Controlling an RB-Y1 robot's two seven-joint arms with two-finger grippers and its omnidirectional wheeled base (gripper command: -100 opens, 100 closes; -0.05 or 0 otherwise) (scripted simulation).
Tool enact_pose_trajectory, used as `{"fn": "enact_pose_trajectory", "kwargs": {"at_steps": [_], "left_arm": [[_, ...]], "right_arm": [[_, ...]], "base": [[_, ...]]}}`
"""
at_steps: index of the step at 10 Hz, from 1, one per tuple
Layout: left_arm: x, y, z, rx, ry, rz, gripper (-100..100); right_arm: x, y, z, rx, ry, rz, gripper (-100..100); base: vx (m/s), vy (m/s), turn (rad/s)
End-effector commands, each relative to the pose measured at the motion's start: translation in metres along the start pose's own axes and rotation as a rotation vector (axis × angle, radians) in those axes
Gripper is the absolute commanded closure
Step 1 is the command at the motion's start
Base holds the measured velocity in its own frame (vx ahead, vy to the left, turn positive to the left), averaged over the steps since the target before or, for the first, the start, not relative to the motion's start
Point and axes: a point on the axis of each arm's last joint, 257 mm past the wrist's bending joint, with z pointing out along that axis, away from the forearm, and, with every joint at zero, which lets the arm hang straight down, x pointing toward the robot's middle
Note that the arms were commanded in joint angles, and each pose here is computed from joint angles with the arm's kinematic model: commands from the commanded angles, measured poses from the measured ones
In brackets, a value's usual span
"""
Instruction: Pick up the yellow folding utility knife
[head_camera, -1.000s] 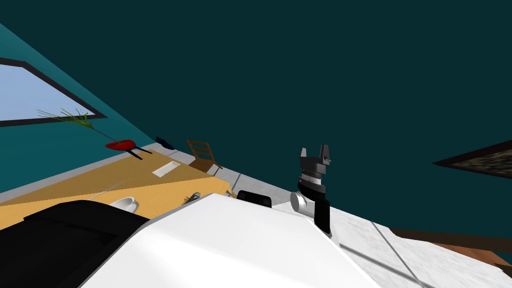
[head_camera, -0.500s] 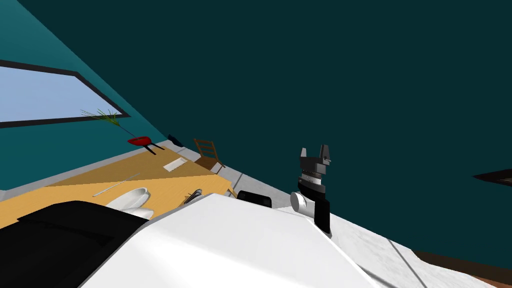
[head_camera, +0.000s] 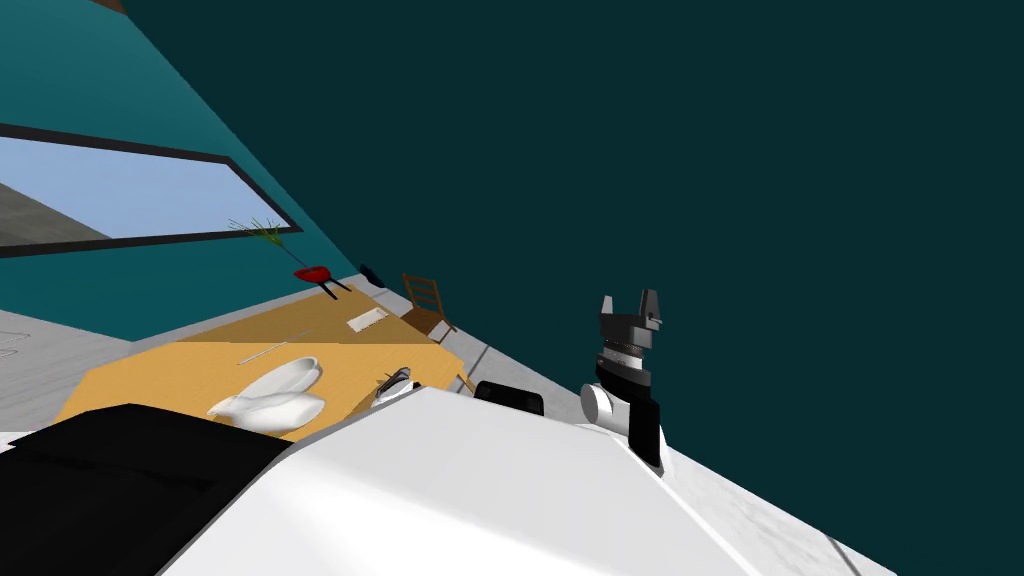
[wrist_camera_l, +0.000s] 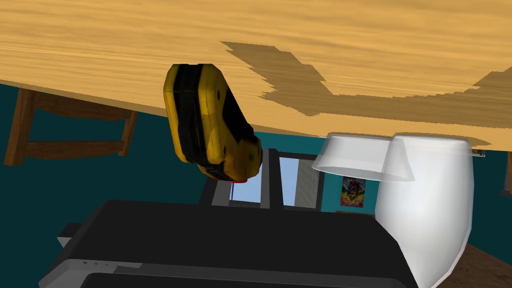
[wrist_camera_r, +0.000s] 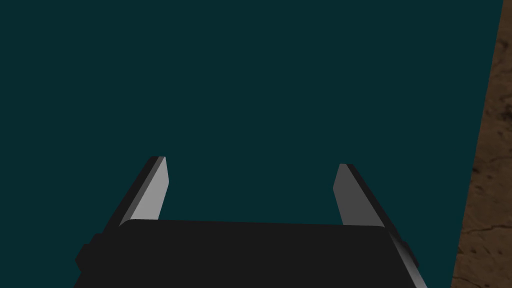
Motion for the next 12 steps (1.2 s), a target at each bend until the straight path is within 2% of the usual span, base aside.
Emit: {"fn": "enact_pose_trajectory", "kwargs": {"at_steps": [1,2,4,5,6,8,10,12], "left_arm": [[0.001,-0.018,0.004,0.029,0.008,0.013,100],[-0.001,-0.02,0.004,0.035,0.001,0.025,100],[-0.004,-0.05,0.009,0.08,0.009,0.059,100],[-0.006,-0.052,0.01,0.092,0.006,0.07,100],[-0.006,-0.067,0.012,0.114,0.015,0.082,100],[-0.007,-0.068,0.011,0.12,0.011,0.093,100],[-0.005,-0.097,0.012,0.164,0.028,0.128,100],[-0.006,-0.099,0.013,0.175,0.025,0.142,100]], "right_arm": [[0.0,0.0,0.0,0.0,0.0,0.0,0],[0.0,0.0,0.0,0.0,0.0,0.0,0],[0.0,0.0,0.0,0.0,0.0,0.0,0],[0.0,0.0,0.0,0.0,0.0,0.0,0],[0.0,0.0,0.0,0.0,0.0,0.0,0],[0.0,0.0,0.0,0.0,0.0,0.0,0],[0.0,0.0,0.0,0.0,0.0,0.0,0],[0.0,0.0,0.0,0.0,0.0,0.0,0]], "base": [[0.023,-0.036,0.254],[0.018,-0.041,0.15],[0.026,-0.056,0.297],[0.017,-0.064,0.141],[0.005,-0.044,0.214],[0.002,-0.023,0.061],[0.017,-0.04,0.304],[0.01,-0.05,0.066]]}}
